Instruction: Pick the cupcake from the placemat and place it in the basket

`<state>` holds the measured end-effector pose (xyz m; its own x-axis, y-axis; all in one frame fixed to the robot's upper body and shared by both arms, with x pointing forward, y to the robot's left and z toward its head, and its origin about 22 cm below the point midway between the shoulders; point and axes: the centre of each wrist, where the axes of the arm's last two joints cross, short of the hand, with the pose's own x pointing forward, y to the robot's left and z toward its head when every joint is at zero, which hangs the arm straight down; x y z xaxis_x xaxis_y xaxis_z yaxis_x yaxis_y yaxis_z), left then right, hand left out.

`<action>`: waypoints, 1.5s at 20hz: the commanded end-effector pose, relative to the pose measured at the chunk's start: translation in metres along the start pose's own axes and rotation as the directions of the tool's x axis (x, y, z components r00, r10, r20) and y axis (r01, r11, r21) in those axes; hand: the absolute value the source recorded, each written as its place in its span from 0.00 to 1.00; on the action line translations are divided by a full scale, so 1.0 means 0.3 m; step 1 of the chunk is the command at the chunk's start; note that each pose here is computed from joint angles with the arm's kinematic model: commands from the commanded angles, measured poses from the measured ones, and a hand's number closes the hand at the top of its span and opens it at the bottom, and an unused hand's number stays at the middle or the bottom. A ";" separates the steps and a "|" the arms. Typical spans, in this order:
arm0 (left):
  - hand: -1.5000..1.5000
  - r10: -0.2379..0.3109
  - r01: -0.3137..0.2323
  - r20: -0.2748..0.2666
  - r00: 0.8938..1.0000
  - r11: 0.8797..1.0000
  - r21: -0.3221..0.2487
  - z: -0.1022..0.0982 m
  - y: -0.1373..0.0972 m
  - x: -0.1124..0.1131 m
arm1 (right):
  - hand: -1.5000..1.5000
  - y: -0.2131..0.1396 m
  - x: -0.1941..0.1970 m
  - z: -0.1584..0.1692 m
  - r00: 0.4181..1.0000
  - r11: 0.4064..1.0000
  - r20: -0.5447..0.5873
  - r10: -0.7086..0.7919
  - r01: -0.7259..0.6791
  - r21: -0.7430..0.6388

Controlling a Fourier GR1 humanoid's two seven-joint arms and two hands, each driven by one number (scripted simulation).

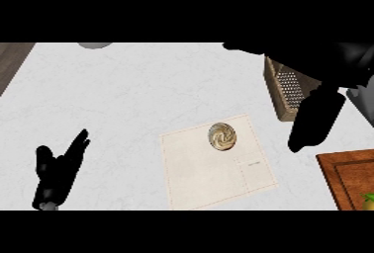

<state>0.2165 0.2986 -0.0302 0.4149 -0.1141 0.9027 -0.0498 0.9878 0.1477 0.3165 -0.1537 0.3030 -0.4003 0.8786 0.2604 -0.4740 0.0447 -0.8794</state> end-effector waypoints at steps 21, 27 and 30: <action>0.50 -0.005 0.003 -0.139 0.990 1.000 -0.014 0.049 -0.026 -0.091 | 0.00 0.463 -0.007 -0.220 0.998 0.999 -0.063 0.005 -0.002 0.052; 0.50 -0.008 0.007 -0.130 0.991 1.000 -0.012 0.054 -0.033 -0.046 | 0.00 0.507 -0.054 -0.294 0.998 1.000 -0.054 -0.019 0.020 0.008; 0.50 0.002 -0.004 -0.135 0.991 1.000 -0.021 0.032 -0.051 -0.090 | 0.00 0.503 -0.162 -0.263 0.997 1.000 -0.072 0.012 -0.010 0.018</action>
<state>0.2165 0.2938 -0.0276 0.4204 -0.1234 0.8989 -0.0384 0.9874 0.1535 0.3191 -0.1325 0.1364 -0.3483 0.9055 0.2423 -0.4951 0.0418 -0.8678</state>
